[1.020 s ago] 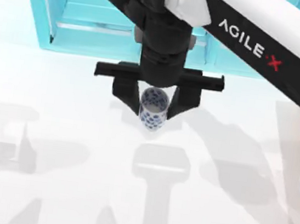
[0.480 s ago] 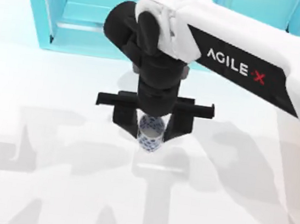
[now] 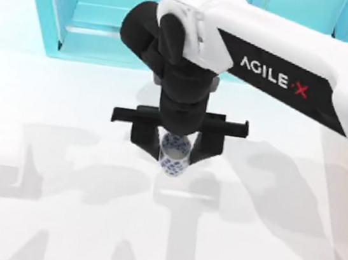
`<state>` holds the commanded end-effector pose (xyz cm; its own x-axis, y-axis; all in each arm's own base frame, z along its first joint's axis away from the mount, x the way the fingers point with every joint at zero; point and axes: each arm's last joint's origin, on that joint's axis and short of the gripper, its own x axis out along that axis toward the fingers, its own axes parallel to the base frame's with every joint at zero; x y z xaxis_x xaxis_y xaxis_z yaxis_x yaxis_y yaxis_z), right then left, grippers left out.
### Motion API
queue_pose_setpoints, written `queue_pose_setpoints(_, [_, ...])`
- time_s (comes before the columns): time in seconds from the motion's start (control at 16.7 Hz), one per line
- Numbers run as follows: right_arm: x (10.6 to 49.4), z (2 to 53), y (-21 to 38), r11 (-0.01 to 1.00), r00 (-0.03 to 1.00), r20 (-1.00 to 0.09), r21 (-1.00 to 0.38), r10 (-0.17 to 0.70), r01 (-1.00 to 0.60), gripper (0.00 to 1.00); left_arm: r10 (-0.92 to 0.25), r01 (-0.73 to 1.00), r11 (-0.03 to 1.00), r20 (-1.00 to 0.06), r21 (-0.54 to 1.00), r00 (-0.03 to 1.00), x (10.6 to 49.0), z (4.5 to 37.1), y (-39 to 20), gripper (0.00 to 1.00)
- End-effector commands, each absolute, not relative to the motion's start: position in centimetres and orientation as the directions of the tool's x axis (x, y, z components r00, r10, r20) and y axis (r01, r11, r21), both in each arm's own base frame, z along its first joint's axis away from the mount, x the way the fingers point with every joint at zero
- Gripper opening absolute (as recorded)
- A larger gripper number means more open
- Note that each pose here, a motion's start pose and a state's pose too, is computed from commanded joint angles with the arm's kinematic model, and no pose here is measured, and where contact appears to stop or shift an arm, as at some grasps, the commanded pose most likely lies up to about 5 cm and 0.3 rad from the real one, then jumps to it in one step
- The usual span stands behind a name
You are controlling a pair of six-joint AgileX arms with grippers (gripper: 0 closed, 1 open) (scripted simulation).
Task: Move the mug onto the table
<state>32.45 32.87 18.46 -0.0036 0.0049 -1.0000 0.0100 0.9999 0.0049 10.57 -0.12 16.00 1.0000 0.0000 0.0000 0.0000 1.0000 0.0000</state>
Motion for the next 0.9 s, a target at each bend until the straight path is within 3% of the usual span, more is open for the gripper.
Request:
queue_pose_setpoints(0.54, [32.45, 18.46, 32.87, 1.000, -0.004, -1.000, 0.005, 0.005, 0.010, 0.98, 0.000, 0.000, 1.000, 0.000, 0.000, 1.000, 10.57, 16.00, -0.12, 1.00])
queue_pose_setpoints(0.9, [32.45, 18.46, 32.87, 1.000, -0.004, -1.000, 0.005, 0.005, 0.010, 1.00, 0.000, 0.000, 1.000, 0.000, 0.000, 1.000, 10.57, 16.00, -0.12, 1.00])
